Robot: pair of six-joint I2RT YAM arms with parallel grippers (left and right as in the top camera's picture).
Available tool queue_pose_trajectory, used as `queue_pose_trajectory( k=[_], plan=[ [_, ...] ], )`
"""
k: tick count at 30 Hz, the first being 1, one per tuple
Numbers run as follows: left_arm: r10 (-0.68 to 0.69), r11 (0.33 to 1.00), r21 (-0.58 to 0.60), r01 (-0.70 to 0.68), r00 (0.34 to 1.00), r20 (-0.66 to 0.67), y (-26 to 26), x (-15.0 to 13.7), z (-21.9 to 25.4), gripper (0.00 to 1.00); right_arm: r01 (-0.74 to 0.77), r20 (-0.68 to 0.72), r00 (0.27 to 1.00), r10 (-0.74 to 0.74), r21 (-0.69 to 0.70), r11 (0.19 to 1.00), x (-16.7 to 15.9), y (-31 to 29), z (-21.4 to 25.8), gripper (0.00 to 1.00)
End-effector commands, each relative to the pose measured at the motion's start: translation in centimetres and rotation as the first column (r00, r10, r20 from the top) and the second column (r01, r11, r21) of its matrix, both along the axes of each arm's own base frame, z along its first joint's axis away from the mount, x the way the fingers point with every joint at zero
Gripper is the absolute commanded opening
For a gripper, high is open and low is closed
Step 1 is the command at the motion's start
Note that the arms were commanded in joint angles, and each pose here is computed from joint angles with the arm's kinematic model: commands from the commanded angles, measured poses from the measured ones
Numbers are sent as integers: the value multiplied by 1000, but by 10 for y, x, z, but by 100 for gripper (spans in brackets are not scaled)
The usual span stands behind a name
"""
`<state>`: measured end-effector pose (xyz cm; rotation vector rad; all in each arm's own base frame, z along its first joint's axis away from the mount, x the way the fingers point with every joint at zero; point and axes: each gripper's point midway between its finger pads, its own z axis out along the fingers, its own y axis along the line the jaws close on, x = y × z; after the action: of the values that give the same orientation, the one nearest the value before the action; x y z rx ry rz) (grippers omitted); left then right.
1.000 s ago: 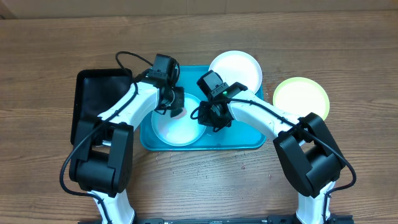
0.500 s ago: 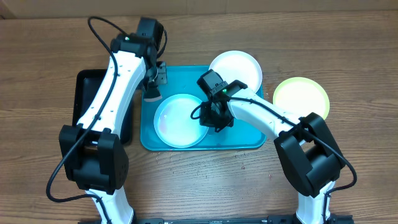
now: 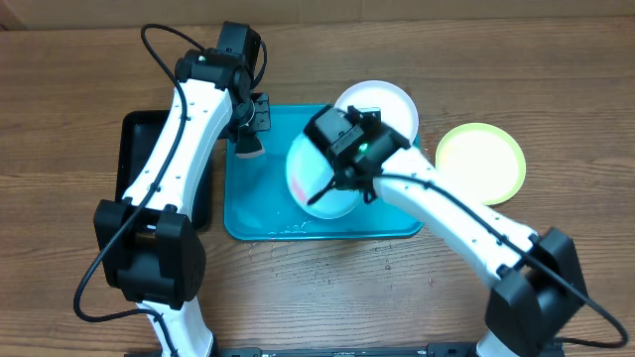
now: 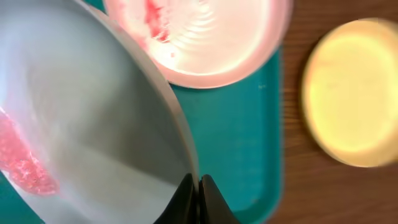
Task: Clean dirty plates on tray and stack at the side
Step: 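Lift the light blue plate with the right gripper and stack it on the yellow plate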
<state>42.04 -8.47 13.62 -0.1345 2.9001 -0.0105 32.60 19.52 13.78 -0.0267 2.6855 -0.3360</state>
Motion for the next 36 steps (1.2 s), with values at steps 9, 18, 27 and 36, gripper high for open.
queue_pose_trajectory(
  k=[9,18,27,36],
  plan=[
    [-16,1000,-12,16,1000,11,-4,4,2,4,196,577,816,31,-326,925,-18,-20,109,4],
    [-16,1000,-12,16,1000,9,-4,4,1,4,195,654,751,90,-349,917,-36,-15,129,4],
    [-16,1000,-11,16,1000,7,-4,3,1,4,244,663,749,-2,-272,931,-39,-22,124,4],
    [1,1000,-13,-1,1000,-1,-4,1,0,4,176,263,958,-119,-208,962,-16,-35,51,4]
  ],
)
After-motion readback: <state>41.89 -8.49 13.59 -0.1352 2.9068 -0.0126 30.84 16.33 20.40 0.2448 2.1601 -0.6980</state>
